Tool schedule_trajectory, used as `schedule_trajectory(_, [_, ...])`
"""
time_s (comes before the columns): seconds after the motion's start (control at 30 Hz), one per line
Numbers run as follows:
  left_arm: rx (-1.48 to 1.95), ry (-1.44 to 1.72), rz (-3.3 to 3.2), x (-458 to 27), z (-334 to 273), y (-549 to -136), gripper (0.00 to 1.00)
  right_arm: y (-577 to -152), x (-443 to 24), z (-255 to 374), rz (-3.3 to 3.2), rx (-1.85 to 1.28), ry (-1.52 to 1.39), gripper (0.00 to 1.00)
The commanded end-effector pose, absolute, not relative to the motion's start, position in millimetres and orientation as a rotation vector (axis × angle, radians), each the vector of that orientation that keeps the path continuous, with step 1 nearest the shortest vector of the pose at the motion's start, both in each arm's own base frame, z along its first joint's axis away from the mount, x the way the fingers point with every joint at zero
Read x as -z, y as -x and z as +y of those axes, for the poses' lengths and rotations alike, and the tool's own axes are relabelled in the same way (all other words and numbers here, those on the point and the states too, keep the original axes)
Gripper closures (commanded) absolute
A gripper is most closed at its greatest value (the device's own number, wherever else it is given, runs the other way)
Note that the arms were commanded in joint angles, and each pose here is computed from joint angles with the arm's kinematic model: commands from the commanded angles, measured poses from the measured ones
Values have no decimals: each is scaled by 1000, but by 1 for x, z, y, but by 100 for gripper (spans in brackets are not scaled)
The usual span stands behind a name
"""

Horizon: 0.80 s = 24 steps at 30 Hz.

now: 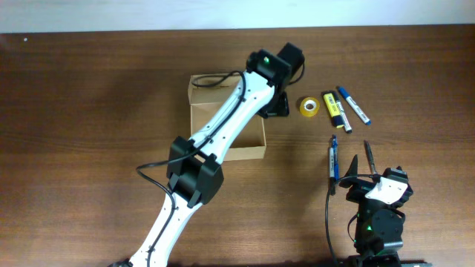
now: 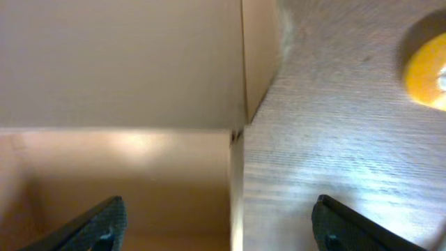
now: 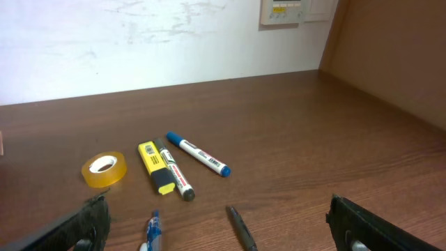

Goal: Pack container
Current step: 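Retract the left arm away from the box to the left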

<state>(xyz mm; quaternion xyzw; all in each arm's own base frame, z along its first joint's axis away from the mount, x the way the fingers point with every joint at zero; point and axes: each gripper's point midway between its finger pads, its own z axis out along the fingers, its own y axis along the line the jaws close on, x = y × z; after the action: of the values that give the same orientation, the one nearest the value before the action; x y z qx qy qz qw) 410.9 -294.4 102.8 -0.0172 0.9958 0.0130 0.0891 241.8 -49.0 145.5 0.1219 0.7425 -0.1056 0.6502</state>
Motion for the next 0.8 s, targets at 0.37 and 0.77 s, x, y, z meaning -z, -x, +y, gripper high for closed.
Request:
schedule_trajectory(0.37, [95, -85, 2528, -307, -247, -411, 0, -241, -143, -53, 1685, 253, -295, 1])
schedule_trajectory(0.77, [-206, 268, 2140, -462, -33, -368, 0, -241, -143, -53, 1686, 253, -295, 1])
